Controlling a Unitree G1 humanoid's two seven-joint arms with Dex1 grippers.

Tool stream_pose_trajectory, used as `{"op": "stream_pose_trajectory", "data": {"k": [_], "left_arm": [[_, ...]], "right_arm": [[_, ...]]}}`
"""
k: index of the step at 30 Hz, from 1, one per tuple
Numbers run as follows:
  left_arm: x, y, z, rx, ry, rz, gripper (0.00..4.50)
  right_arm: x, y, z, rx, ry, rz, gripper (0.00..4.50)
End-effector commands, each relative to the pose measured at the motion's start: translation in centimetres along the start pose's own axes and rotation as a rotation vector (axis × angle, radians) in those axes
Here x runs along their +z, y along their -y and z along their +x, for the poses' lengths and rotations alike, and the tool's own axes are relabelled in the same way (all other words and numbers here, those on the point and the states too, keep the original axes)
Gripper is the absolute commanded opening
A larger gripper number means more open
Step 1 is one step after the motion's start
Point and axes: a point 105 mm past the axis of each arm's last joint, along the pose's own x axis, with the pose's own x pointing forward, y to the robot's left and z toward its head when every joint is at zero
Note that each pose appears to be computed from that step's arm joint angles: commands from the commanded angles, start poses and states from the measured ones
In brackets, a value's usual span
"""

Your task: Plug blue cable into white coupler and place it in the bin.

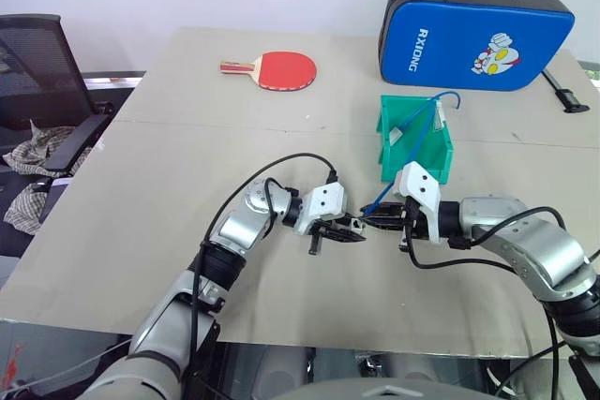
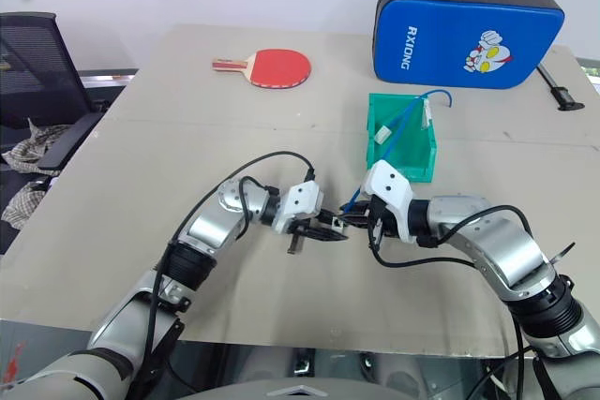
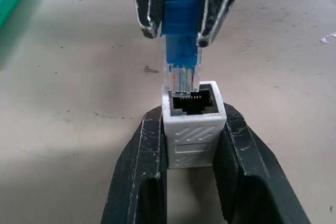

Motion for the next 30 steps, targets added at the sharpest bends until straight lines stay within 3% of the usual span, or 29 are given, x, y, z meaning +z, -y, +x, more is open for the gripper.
{"op": "stream_pose_trajectory", "data": {"k": [1,11,19,23,28,30], "left_arm": [[0.9,-0.1,0.2,0.000,0.027,0.043,0.58],[0.8,-0.1,0.3,0.011,0.025,0.044,0.58],[0.8,0.0,0.4,0.011,0.019,0.084,0.58],[1.0,0.1,0.1,0.035,0.037,0.069,0.58],[1.0,0.4,-0.2,0.060,0.049,0.042,0.58],[0.8,0.5,-0.3,0.065,0.047,0.036,0.58]], "right_arm": [[-1.5,-0.9,0.7,0.067,-0.080,-0.018,0.00],[-3.0,-1.4,1.2,0.119,-0.177,-0.063,0.00],[-6.5,-1.1,1.2,0.133,-0.315,-0.016,0.00],[-1.9,1.1,1.7,0.014,-0.041,-0.011,0.00],[-0.3,1.5,0.6,-0.068,0.079,0.002,2.03],[-0.3,0.5,0.4,-0.028,0.086,0.026,2.03]]}}
